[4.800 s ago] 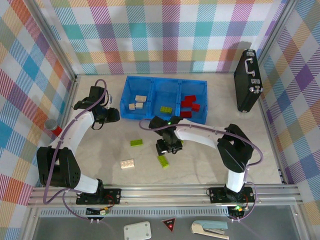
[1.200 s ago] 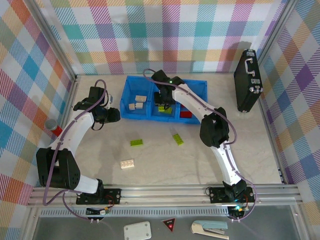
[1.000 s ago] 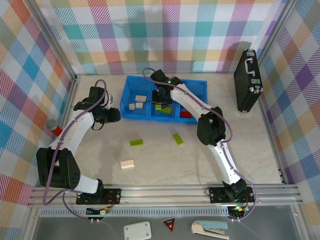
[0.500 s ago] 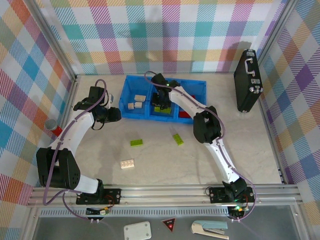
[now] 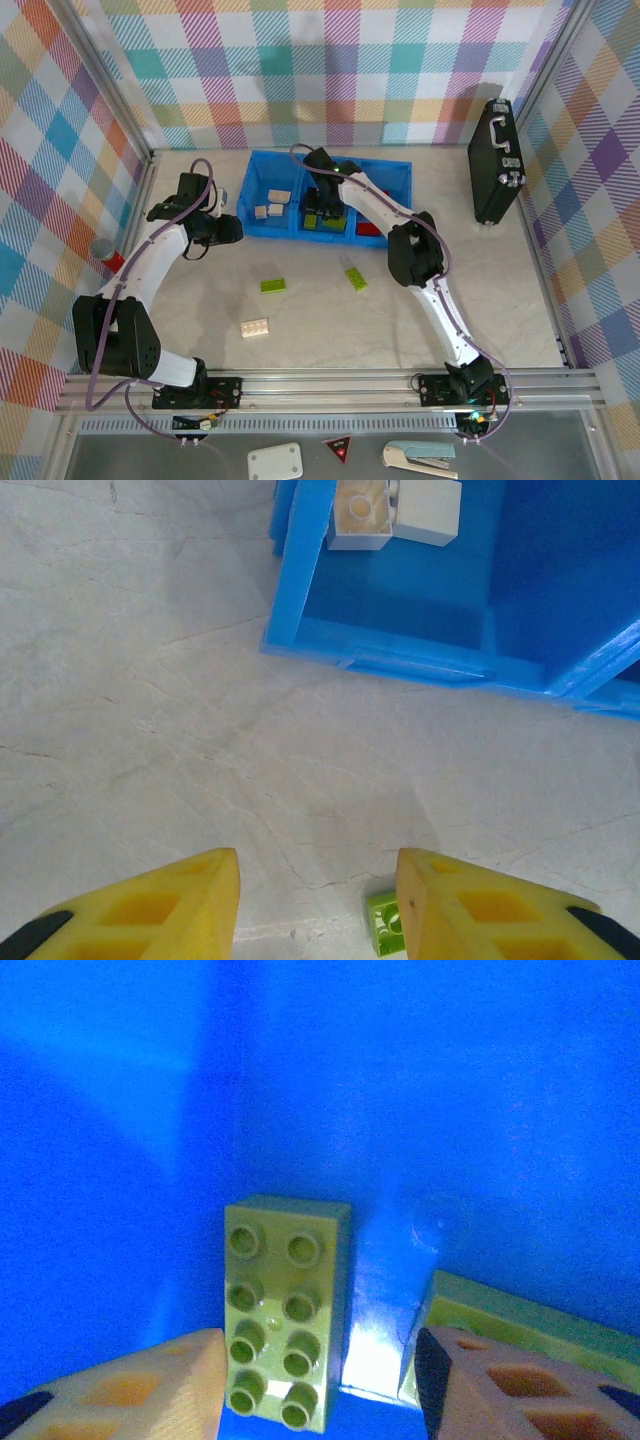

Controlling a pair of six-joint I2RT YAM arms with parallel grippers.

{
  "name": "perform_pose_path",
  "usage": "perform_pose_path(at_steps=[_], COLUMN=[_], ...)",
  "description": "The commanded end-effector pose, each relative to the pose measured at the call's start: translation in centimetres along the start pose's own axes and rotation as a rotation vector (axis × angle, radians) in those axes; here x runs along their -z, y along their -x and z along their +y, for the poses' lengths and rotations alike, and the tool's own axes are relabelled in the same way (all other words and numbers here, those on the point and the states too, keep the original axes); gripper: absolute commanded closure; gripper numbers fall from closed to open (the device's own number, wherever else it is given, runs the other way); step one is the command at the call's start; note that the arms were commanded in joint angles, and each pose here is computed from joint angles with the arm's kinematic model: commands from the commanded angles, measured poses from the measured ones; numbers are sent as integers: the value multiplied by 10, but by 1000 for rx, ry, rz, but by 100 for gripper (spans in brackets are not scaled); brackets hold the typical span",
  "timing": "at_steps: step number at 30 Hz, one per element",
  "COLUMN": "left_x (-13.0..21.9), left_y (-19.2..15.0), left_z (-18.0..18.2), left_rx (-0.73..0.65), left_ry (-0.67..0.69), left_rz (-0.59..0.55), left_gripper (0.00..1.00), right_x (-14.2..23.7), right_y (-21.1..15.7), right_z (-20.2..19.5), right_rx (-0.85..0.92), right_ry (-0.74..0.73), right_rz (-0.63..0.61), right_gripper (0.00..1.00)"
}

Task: Sort the legos into containers by color
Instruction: Place the lego in the container, then rotate the container at the top-center of the table.

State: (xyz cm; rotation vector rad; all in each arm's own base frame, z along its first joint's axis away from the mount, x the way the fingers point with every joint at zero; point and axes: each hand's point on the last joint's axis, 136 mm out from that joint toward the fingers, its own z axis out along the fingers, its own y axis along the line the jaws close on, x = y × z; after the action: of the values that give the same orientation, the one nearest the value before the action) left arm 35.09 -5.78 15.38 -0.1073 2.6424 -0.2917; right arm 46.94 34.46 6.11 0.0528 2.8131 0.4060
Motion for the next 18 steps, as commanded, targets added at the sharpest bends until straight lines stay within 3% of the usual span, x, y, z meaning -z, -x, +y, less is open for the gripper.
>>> perform_pose_path(at_steps=[1,18], left_x=[-3,-6], left_y=[0,-2], left_z=[1,0], left_rx=[20,25], left_ry=[-16,-25], left_rz=[8,20], left_gripper=[55,55], right_x=[38,75], right_y=[3,-11], right_z=[5,-28], right_rx=[36,140], right_ry=[15,-121], right_rz=[-27,-9], right_gripper=[44,39])
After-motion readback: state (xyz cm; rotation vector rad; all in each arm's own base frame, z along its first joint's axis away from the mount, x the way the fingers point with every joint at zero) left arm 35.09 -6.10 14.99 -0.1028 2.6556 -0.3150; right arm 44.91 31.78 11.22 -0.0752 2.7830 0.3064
